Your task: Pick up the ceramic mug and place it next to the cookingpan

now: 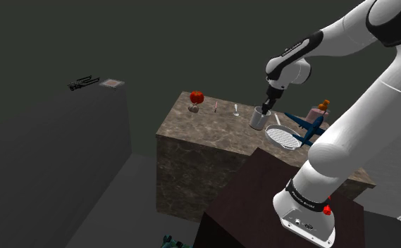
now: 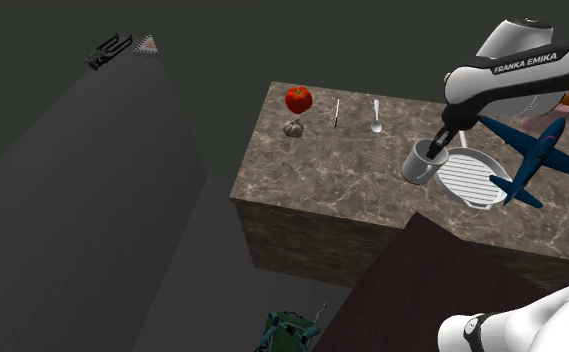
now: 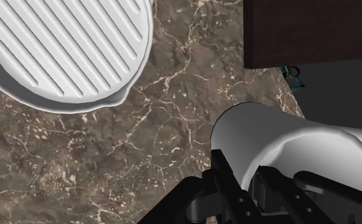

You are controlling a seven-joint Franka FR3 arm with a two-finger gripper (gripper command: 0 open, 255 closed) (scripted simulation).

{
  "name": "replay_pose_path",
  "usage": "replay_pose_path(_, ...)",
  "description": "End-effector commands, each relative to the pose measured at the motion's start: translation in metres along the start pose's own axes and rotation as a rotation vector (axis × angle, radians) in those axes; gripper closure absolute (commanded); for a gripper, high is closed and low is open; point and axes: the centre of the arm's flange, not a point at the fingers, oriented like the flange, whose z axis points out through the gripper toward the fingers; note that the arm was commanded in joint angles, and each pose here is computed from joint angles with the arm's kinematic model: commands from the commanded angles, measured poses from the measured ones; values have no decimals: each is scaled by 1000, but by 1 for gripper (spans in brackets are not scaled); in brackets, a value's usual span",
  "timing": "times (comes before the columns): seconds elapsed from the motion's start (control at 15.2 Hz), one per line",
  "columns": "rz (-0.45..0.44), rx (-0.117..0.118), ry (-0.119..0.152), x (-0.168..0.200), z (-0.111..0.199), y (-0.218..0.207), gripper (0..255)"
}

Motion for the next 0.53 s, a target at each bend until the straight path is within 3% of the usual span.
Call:
replay_pose_path(0.0, 0, -1, 1, 0, 11, 2, 255)
replay_pose_path(0.46, 0, -1, 1, -1, 48, 4, 255)
